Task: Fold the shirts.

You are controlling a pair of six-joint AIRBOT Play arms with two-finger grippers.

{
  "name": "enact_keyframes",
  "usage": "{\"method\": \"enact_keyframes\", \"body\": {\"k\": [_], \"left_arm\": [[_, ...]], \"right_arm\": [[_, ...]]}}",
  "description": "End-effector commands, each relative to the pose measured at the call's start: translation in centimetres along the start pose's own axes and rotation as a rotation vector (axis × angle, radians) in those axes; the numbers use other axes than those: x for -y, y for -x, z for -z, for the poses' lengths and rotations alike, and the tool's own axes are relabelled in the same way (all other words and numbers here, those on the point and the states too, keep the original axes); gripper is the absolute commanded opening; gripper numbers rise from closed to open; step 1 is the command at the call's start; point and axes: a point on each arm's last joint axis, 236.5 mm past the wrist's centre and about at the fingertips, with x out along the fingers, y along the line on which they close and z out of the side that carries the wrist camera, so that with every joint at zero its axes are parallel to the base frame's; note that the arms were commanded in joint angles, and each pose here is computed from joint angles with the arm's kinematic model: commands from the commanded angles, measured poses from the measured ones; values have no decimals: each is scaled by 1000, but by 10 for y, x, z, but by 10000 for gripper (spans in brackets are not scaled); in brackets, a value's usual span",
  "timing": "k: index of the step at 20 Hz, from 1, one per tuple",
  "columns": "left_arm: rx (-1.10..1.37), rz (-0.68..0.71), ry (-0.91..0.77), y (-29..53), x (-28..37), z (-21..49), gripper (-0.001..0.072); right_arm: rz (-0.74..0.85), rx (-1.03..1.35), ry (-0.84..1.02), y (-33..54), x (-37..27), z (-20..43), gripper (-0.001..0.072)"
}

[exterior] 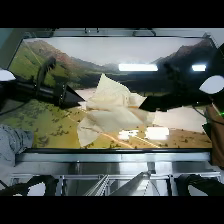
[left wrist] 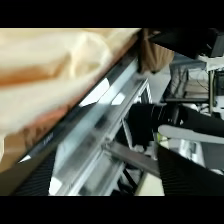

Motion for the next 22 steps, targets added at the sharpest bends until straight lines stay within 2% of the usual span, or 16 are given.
{"method": "enact_keyframes", "body": {"k": [1, 5, 6, 7, 8, 10, 14, 15, 16, 19, 22], "left_arm": [[-49, 8, 160, 5, -42, 31, 720], [5, -40, 325, 21, -71, 46, 720], [20, -53, 351, 17, -79, 52, 699], [18, -50, 381, 11, -84, 60, 666], [4, -44, 411, 3, -88, 69, 618], [-30, -34, 466, -14, -98, 87, 604], [-133, -12, 504, -44, -115, 108, 603], [-157, -5, 521, -49, -118, 112, 603], [-175, 3, 536, -52, -120, 115, 604], [-204, 11, 547, -51, -122, 122, 603], [-207, -83, 550, -32, -134, 127, 603]], "right_arm": [[42, -107, -77, -7, 36, 37, 618], [177, -20, -282, 27, 116, 31, 616], [182, -5, -339, 33, 132, 31, 576], [183, 7, -394, 38, 147, 33, 475], [181, 10, -442, 39, 160, 35, 459], [155, -7, -513, 32, 173, 44, 459], [48, -63, -551, -8, 170, 55, 456], [39, -73, -568, -17, 172, 56, 414], [34, -86, -577, -25, 173, 57, 329], [-59, -102, -550, -52, 155, 50, 324], [-161, -70, -535, -76, 131, 34, 325]]}}
